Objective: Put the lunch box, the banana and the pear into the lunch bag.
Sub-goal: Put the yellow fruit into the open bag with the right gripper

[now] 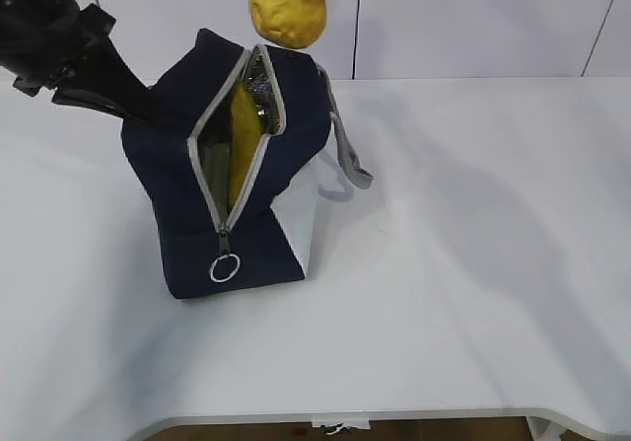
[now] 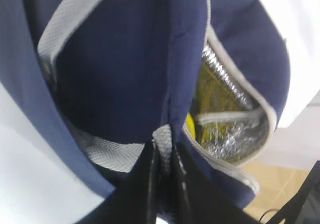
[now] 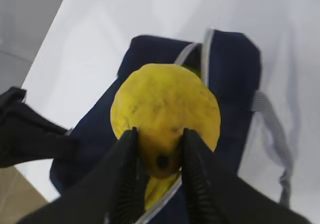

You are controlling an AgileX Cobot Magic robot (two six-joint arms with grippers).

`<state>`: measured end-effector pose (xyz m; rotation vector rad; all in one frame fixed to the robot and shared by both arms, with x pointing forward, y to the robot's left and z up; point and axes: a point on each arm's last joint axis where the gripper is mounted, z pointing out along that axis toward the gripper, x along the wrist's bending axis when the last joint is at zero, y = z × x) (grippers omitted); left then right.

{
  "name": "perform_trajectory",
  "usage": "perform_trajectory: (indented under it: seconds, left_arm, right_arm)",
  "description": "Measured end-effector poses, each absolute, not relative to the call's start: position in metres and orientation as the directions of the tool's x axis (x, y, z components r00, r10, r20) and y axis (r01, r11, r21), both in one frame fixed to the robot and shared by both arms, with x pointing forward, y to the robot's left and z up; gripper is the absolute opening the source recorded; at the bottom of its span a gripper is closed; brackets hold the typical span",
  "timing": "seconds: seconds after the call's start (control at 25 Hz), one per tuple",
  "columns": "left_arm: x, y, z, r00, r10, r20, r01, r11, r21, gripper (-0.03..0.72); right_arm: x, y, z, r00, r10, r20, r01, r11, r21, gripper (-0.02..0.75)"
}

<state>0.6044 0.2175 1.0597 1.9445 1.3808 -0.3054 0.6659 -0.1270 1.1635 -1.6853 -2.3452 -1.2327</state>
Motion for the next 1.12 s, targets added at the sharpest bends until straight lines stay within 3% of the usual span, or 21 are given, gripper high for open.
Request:
perform_trajectory:
  seconds: [0.32,0.72,0.84,1.0,1.12]
  left_arm:
    - [0.61,0.213,1.066,0.369,0.695,-0.617,0.888,-0.068,0.455,0.013]
    - [0.612,0.212,1.068,0.362,0.682,-0.635,0.887,-0.043,0.459,0.012]
    - [0.612,0.212,1.068,0.362,0.682,-0.635,0.887,-0.043,0.459,0.012]
    - [0.612,0.212,1.068,0.362,0.683,-0.634,0.887,-0.044,0.459,0.012]
    - [0.611,0.212,1.068,0.363,0.685,-0.631,0.887,-0.047,0.46,0.012]
  right_arm:
    - [0.663,-0.112,1.125,-0.426,0.766,0.48,0.86,0.179,0.478,0.211]
    - [0.661,-0.082,1.093,-0.444,0.709,0.548,0.882,0.236,0.409,0.215]
    - [0.665,-0.078,1.081,-0.435,0.709,0.555,0.89,0.242,0.387,0.276]
    - [0.665,-0.077,1.08,-0.437,0.711,0.55,0.888,0.244,0.39,0.443]
    - [0.667,-0.08,1.085,-0.456,0.732,0.506,0.872,0.254,0.418,0.489]
